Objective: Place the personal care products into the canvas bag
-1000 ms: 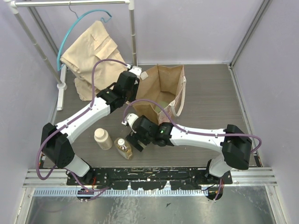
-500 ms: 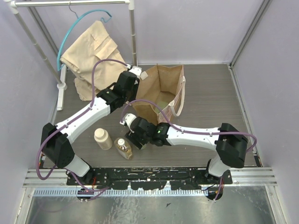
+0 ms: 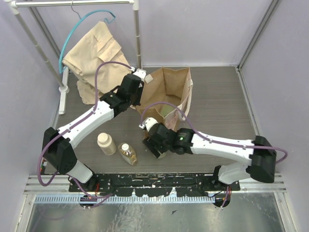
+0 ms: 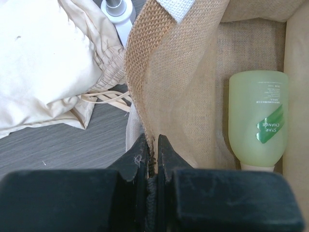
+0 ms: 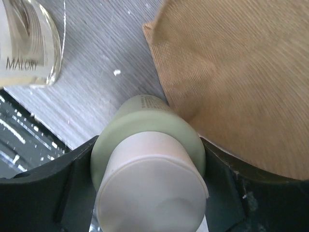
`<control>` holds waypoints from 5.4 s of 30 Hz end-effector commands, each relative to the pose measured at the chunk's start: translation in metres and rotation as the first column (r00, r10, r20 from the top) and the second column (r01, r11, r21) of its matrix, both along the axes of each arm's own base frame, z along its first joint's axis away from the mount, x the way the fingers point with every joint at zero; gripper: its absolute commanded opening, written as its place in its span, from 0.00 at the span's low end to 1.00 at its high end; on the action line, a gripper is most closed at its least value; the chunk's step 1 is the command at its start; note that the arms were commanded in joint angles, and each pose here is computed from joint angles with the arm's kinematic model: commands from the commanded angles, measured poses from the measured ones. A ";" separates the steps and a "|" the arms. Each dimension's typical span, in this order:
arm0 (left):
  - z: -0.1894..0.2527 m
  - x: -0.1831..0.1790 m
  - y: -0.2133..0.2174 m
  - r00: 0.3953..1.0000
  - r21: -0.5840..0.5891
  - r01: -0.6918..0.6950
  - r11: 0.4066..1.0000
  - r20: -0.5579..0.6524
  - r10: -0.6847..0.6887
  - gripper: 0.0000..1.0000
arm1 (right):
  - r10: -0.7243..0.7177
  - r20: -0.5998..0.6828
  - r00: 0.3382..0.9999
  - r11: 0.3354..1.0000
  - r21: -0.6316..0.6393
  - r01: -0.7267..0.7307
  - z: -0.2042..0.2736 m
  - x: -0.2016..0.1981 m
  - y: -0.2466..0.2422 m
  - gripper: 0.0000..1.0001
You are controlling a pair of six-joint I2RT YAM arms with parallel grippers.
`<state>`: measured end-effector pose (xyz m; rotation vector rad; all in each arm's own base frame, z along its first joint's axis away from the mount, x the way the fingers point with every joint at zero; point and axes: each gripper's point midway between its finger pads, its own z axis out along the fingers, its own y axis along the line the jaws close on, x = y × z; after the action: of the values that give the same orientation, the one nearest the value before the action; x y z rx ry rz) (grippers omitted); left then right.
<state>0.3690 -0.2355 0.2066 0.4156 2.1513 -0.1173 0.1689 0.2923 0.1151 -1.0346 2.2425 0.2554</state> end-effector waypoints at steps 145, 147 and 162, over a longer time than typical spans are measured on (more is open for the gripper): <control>0.019 -0.027 0.013 1.000 -0.080 0.004 0.997 0.022 -0.002 0.00 | -0.332 -0.093 0.939 0.943 0.003 0.334 0.049 0.162 -0.085 0.01; 0.018 -0.027 0.013 1.000 -0.079 0.004 0.997 0.020 -0.002 0.00 | -0.352 -0.074 0.933 0.935 0.021 0.355 0.059 0.178 -0.095 0.00; 0.010 -0.027 0.012 1.000 -0.067 0.008 0.998 0.009 -0.007 0.00 | -0.431 0.113 0.895 0.902 0.075 0.425 0.092 0.271 -0.129 0.01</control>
<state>0.3443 -0.2272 0.2128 0.3871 2.1456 -0.1978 0.4019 0.1644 0.1630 -0.4989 2.4602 0.1219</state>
